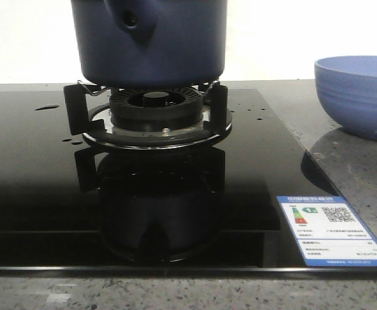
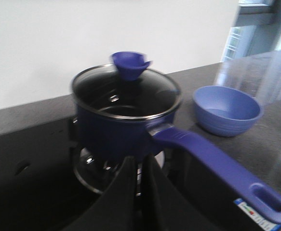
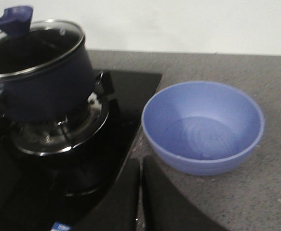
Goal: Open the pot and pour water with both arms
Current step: 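Move the left gripper toward the blue knob on the pot lid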
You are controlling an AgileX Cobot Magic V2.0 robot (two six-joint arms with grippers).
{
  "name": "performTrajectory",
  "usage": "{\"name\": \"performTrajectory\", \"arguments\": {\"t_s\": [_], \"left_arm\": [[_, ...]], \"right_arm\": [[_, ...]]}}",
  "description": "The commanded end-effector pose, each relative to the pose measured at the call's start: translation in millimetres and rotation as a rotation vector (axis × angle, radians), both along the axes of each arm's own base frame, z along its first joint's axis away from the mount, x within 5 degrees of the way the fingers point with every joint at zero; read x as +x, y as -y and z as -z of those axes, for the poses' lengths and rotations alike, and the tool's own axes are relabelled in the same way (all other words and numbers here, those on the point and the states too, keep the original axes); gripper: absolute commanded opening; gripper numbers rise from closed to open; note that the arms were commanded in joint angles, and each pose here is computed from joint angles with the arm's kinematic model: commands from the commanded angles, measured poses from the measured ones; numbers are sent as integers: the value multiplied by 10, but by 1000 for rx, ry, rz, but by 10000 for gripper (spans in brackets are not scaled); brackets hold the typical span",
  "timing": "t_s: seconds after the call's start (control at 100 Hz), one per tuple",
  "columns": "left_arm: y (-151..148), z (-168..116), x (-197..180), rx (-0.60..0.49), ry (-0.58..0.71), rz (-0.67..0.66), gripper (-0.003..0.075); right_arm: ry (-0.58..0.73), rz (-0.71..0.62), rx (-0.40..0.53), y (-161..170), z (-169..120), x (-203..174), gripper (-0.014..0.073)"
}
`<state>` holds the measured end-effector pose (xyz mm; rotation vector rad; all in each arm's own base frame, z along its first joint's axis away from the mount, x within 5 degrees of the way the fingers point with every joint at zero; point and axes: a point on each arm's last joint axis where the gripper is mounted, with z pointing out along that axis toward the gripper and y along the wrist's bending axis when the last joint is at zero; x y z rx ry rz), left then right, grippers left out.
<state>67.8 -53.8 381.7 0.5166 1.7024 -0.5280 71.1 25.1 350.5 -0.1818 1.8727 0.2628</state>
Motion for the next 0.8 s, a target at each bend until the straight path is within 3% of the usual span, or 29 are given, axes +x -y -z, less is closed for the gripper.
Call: {"name": "performTrajectory", "arguments": {"t_s": [0.0, 0.16, 0.26, 0.51, 0.79], "left_arm": [[55, -219, 70, -69, 82, 29, 56], [145, -258, 212, -89, 80, 50, 325], [208, -225, 318, -91, 48, 57, 482], [379, -108, 730, -103, -31, 23, 463], [672, -98, 1225, -97, -68, 80, 468]], "right_arm": [[21, -23, 20, -21, -126, 77, 89], [-26, -50, 69, -56, -105, 155, 429], [-20, -51, 86, -61, -115, 162, 456], [-17, -49, 87, -59, -117, 164, 456], [-17, -49, 87, -59, -117, 164, 456]]}}
